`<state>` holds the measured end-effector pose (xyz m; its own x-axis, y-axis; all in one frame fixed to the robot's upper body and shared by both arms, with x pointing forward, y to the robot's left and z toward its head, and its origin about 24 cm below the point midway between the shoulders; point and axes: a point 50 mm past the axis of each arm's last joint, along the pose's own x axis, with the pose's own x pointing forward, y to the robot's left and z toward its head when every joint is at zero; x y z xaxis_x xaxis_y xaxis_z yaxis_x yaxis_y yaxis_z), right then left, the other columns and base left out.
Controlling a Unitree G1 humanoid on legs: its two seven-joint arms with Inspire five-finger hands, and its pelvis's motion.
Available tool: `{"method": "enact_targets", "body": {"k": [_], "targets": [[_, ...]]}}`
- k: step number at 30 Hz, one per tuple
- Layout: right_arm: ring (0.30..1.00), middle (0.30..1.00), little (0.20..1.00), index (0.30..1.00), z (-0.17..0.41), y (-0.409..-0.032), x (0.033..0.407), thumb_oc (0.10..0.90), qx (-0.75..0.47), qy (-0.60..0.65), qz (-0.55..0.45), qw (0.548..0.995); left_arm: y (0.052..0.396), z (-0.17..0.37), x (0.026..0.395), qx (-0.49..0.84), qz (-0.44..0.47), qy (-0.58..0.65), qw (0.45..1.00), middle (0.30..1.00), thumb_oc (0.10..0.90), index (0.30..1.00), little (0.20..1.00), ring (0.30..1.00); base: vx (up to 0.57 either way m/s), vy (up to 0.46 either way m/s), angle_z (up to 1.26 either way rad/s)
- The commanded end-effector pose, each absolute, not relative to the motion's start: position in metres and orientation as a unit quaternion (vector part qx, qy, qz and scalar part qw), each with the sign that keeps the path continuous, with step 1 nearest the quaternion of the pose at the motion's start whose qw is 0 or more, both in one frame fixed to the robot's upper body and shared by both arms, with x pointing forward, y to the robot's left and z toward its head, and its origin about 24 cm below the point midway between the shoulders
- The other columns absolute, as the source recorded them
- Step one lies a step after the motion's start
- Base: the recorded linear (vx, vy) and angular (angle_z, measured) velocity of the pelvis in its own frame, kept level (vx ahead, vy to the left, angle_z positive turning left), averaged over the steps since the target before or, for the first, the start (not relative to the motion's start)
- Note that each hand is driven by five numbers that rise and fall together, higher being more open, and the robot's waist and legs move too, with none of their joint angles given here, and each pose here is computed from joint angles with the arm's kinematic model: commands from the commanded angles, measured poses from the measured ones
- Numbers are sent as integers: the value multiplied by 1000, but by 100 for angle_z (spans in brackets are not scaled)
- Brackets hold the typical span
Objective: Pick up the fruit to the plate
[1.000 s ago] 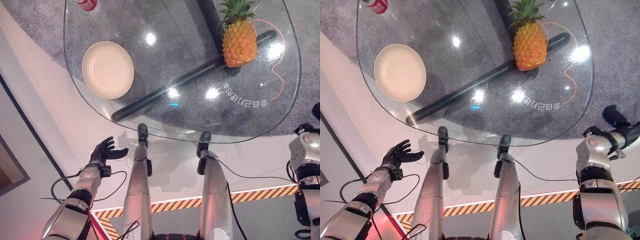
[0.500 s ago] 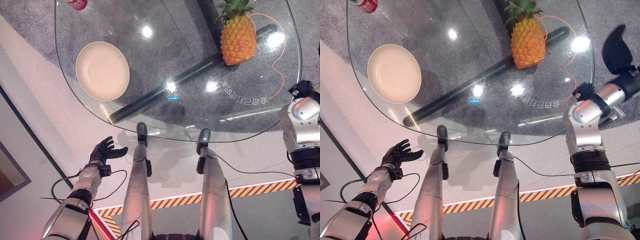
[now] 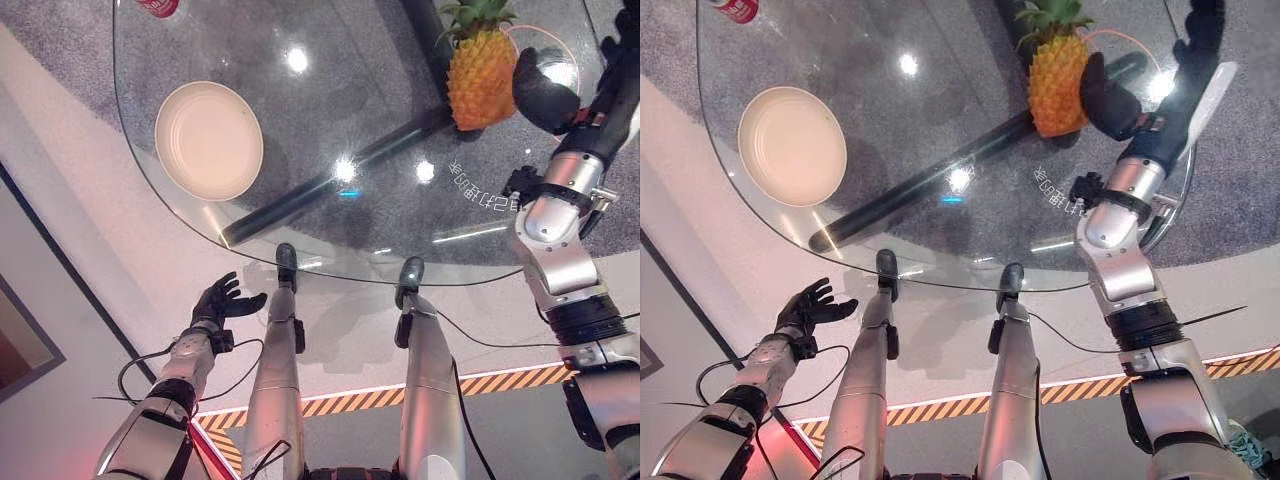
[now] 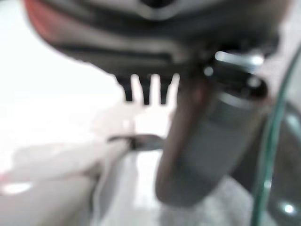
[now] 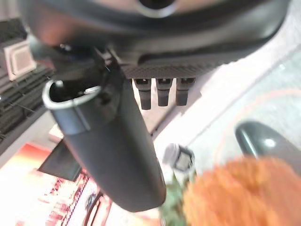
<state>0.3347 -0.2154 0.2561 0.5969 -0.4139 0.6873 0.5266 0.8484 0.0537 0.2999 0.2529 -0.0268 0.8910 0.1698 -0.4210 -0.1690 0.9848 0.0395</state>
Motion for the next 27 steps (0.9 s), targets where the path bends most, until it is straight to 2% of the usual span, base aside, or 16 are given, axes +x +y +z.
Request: {"method": "enact_targets", "body": {"k": [1,13,27], "targets": [[900,900,900,900,299,-200,310,800,-85,-474,-232,845,266,-42,278,22,120,236,964,900,800,900,900,900,0,0,0],[900,900,900,900,285,-185,318,800,-95,-430,-196,876,255,-50,276,17,110,244,963,900,800,900,900,900,0,0,0],[900,900,900,900,261,-204,338,800,-95,-336,-260,900,251,-50,277,17,105,249,963,900,800,900,900,900,2,2,-1]]}}
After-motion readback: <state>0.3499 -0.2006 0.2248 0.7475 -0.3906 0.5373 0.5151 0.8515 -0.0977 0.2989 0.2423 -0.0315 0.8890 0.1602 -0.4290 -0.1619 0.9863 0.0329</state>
